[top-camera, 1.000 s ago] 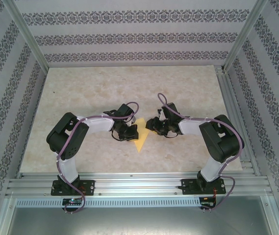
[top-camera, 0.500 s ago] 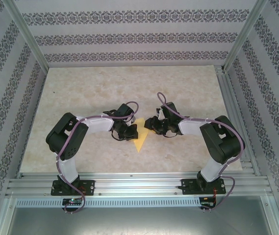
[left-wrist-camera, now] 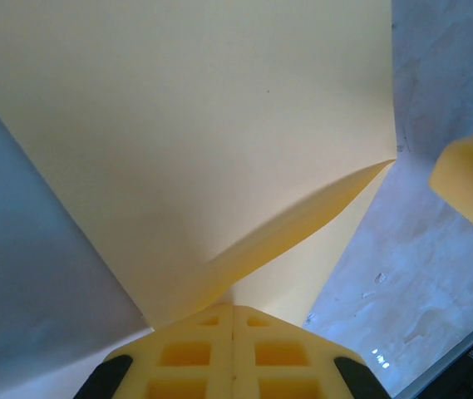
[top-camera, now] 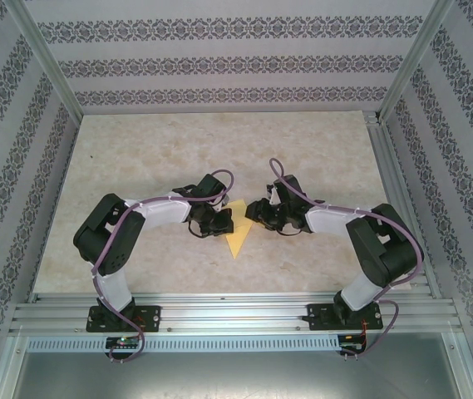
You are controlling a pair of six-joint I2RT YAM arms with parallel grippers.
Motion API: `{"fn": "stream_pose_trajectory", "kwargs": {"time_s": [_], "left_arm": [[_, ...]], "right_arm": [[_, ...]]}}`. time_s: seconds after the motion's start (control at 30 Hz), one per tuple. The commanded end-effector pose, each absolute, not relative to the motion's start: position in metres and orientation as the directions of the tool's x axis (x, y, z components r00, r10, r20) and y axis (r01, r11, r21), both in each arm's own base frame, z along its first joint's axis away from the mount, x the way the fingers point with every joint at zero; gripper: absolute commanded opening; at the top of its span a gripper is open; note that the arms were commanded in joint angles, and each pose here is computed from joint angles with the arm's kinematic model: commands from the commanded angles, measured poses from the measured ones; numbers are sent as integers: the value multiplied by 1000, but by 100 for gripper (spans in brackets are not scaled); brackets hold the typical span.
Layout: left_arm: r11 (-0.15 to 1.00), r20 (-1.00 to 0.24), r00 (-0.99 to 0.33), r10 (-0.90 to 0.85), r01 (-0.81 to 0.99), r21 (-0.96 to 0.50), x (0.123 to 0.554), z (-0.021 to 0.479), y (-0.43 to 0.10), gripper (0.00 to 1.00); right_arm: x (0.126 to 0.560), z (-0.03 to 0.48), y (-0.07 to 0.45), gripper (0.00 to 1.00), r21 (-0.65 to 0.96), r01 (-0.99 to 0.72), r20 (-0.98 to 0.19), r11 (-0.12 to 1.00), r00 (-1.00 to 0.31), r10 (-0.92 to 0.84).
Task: Fold a paper plane with a square sheet of paper (pick it up from the middle)
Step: Fourth fold the wing at the center of the table.
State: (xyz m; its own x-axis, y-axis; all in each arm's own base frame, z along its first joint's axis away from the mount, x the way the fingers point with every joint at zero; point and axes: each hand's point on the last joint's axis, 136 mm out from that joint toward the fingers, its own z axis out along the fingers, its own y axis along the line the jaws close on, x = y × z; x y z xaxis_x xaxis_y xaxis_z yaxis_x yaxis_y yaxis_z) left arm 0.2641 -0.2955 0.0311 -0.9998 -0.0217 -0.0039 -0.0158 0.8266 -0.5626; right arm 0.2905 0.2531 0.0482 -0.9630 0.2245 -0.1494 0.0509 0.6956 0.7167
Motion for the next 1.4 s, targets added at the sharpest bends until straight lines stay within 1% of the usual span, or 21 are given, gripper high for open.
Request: {"fn": "stream_pose_trajectory", "kwargs": {"time_s": [0.0, 0.23, 0.5, 0.87, 1.07, 1.13, 1.23, 1.37], "left_arm": [[825, -29, -999, -15, 4, -566, 266, 36, -298, 2], [877, -12, -998, -68, -55, -478, 265, 11, -276, 1], [880, 19, -998, -63, -65, -470, 258, -2, -273, 0], [875, 24, -999, -47, -52, -482, 257, 1, -276, 0], [850, 7, -999, -35, -34, -526, 260, 17, -284, 2], [838, -8, -999, -33, -23, -545, 264, 27, -288, 4], [825, -25, -999, -32, -12, -565, 267, 39, -293, 5], [823, -42, -998, -38, -8, -568, 268, 48, -291, 9]], "right_arm": [[279, 46, 255, 41, 694, 69, -140, 717, -964, 228], [270, 33, 260, 42, 680, 96, -117, 727, -965, 237], [267, 26, 258, 42, 679, 125, -99, 724, -961, 258], [277, 36, 274, 41, 717, 78, -125, 693, -963, 238], [284, 48, 278, 40, 743, 43, -160, 668, -958, 239], [285, 53, 278, 35, 758, 31, -168, 651, -956, 240], [290, 52, 277, 34, 771, 37, -156, 636, -957, 245], [293, 49, 274, 28, 762, 43, -152, 646, -958, 243]]}}
